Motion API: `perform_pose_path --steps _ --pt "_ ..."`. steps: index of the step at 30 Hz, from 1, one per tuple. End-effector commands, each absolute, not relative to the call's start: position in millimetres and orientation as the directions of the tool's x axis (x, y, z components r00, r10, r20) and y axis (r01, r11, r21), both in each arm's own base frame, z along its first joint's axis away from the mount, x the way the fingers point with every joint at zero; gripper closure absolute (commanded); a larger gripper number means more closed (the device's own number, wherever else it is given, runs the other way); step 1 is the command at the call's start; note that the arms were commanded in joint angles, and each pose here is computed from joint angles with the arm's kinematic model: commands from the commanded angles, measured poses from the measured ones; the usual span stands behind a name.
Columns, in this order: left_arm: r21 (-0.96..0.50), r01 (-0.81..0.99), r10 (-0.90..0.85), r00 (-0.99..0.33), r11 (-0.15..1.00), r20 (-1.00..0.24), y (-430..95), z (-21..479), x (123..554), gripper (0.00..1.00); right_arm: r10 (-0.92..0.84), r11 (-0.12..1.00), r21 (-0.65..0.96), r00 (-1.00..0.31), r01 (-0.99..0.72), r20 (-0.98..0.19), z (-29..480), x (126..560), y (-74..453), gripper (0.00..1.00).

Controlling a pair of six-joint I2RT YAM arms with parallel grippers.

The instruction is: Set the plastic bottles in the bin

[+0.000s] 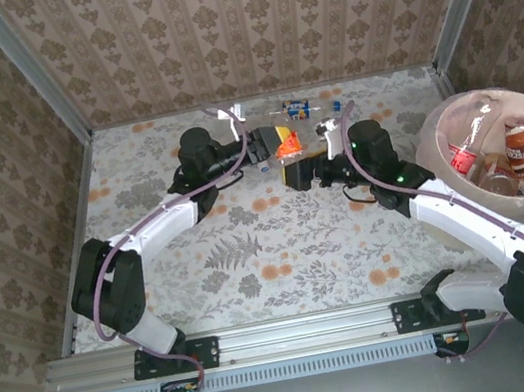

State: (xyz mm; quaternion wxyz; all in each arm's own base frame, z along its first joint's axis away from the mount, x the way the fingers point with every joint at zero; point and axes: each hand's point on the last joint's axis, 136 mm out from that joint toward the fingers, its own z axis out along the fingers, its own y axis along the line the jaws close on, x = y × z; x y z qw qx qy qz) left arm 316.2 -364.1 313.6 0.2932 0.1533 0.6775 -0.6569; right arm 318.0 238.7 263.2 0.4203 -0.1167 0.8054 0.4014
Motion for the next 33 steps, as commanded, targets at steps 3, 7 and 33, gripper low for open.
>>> perform_pose_path --steps 3,7,33 --pt "-0.762 0.646 -0.116 -0.754 0.046 -0.646 -376.1 324.7 301.1 0.46 0.17 0.651 0.534 -0.582 -0.539 -0.795 269.9 327.2 243.5 0.02" --pt "-0.768 0.639 -0.107 -0.761 0.049 -0.64 -377.8 321.8 302.5 0.46 0.124 0.658 0.509 -0.586 -0.556 -0.801 265.3 323.3 244.6 0.1" --pt "-0.755 0.655 -0.05 -0.754 0.029 -0.655 -381.4 326.7 293.2 0.13 -0.006 0.777 0.32 -0.514 -0.543 -0.858 258.6 313.8 220.3 0.47"
